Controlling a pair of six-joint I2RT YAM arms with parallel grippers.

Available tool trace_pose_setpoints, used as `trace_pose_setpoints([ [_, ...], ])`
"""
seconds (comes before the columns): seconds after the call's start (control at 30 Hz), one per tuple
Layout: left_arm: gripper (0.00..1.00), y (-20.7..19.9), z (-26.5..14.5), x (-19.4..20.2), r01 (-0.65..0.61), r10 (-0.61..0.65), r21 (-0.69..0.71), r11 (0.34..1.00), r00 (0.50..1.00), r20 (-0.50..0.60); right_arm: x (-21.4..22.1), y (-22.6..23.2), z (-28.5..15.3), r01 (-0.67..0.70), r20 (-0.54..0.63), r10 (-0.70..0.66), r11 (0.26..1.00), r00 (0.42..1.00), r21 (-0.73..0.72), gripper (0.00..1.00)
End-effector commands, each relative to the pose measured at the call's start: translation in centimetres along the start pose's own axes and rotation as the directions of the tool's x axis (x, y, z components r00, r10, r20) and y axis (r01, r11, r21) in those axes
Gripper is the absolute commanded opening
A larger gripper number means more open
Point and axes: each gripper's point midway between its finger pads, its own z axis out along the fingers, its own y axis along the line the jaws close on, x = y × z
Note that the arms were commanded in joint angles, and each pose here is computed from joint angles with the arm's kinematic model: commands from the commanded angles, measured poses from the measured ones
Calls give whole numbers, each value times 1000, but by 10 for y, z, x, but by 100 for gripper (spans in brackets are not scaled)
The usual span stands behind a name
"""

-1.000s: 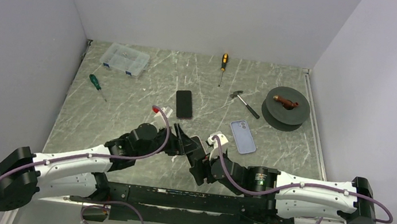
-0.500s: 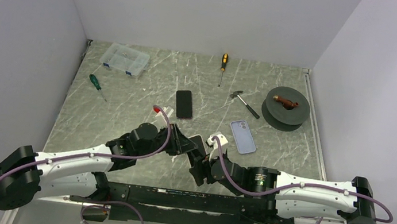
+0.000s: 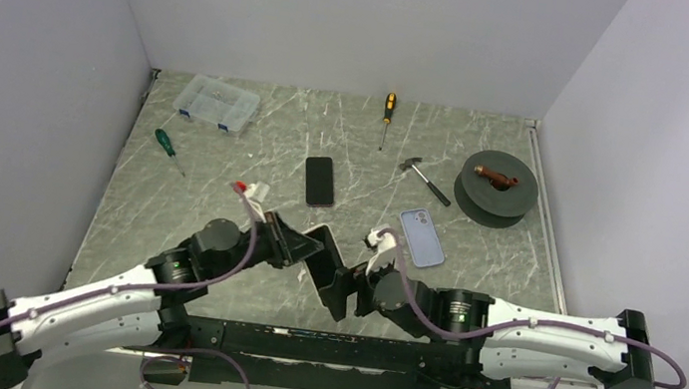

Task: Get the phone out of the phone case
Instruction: Pick up the phone at the center of the board.

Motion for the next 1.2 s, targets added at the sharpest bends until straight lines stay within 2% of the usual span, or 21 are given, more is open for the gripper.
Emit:
trace_pose_setpoints([
  [0.0, 0, -19, -29, -51, 0, -7, 31, 1000, 977, 212, -45, 23, -17, -195, 108, 213, 968, 971, -161, 90],
  [0.1, 0, -27, -56, -73, 28, -50, 74, 997, 945, 324, -51, 16, -21, -287, 122, 327, 921, 937, -262, 90],
  [0.23, 0, -32, -79, -88, 68, -124, 147, 987, 903, 412, -72, 29, -34, -344, 123, 449, 808, 885, -479, 88],
  [0.5, 0, -52, -96, -95, 81, -194, 269, 960, 885, 424, -102, 63, -30, -383, 75, 551, 666, 831, -640, 85],
  [0.67, 0, -59, -99, -97, 78, -212, 310, 948, 879, 427, -107, 73, -17, -430, 18, 583, 618, 812, -658, 77],
  [0.77, 0, -63, -100, -98, 82, -230, 338, 937, 876, 423, -108, 76, -13, -460, -12, 613, 579, 790, -673, 67],
  [1.0, 0, -68, -101, -99, 91, -264, 387, 917, 868, 421, -122, 82, -16, -491, -43, 678, 486, 734, -723, 37],
  [1.17, 17, -66, -98, -95, 103, -248, 351, 931, 883, 399, -125, 86, -19, -496, -70, 689, 443, 721, -747, 17],
])
